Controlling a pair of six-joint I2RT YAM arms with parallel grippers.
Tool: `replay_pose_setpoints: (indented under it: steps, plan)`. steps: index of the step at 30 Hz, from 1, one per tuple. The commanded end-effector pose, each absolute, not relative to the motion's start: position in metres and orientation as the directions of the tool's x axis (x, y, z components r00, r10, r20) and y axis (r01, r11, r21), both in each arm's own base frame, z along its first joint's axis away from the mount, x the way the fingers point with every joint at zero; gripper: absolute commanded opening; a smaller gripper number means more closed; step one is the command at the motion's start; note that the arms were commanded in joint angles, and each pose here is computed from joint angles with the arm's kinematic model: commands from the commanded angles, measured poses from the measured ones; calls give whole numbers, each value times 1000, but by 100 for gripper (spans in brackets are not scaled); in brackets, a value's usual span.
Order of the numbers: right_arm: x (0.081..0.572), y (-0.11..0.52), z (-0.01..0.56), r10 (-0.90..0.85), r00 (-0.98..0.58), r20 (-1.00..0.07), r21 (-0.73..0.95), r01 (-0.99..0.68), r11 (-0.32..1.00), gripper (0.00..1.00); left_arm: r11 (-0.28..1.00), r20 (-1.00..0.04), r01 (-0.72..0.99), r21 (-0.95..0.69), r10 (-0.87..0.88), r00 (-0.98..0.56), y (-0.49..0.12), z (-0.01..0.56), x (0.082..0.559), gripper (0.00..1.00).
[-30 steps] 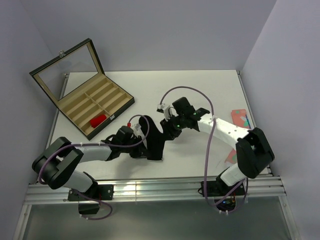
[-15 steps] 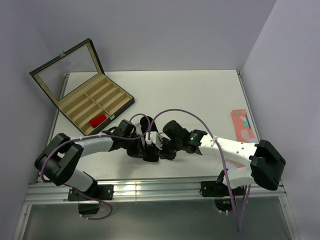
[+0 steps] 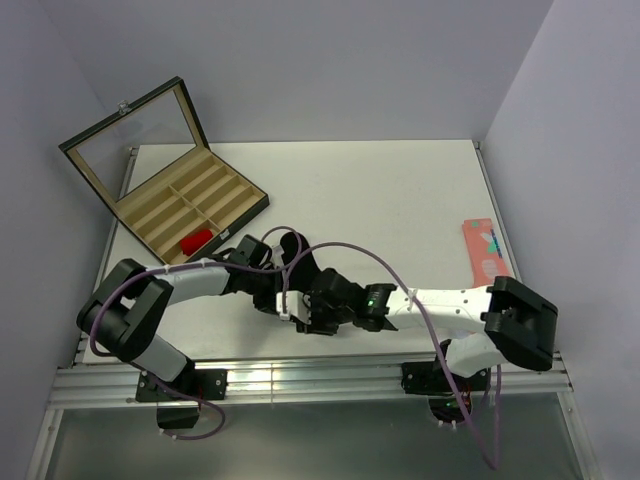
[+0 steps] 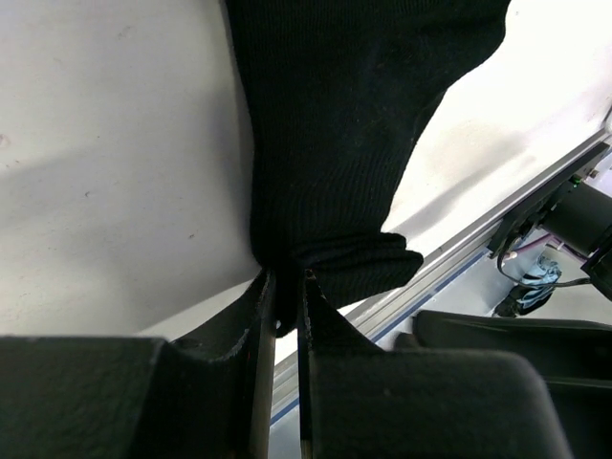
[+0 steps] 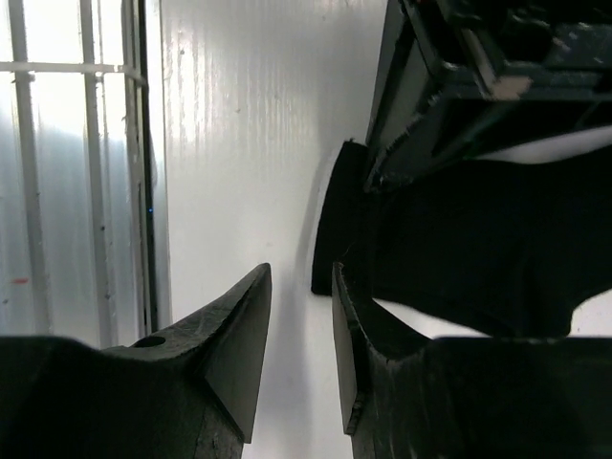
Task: Roll the socks
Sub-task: Roll the sock at the center of the board.
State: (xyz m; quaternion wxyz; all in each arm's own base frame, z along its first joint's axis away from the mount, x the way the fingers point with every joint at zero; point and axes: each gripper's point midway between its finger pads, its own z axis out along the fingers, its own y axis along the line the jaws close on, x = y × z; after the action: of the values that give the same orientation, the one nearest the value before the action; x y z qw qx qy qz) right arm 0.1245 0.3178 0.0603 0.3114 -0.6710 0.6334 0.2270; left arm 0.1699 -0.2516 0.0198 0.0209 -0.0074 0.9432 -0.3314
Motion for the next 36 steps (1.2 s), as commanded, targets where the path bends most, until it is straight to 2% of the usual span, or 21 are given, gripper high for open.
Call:
replay_pose_setpoints:
  steps: [1, 7, 21, 28, 36]
  plan:
    - [132, 337, 60, -691, 129, -711, -185, -983, 7, 39, 789, -40, 29, -614, 6, -999, -250, 20, 170, 0]
    - [125, 338, 46, -713, 141, -687, -188, -982, -14, 39, 782, -42, 38, -622, 15, -999, -249, 23, 169, 0]
    - [144, 348, 49, -715, 164, -679, -292, -955, 58, 38, 771, -44, 55, -635, 35, -998, -251, 23, 168, 0]
    - [141, 346, 40, -733, 165, -660, -286, -957, 42, 45, 766, -39, 54, -641, 37, -999, -251, 22, 167, 0]
    - [142, 344, 28, -762, 145, -631, -275, -961, 44, 45, 759, -46, 61, -648, 41, -998, -253, 26, 169, 0]
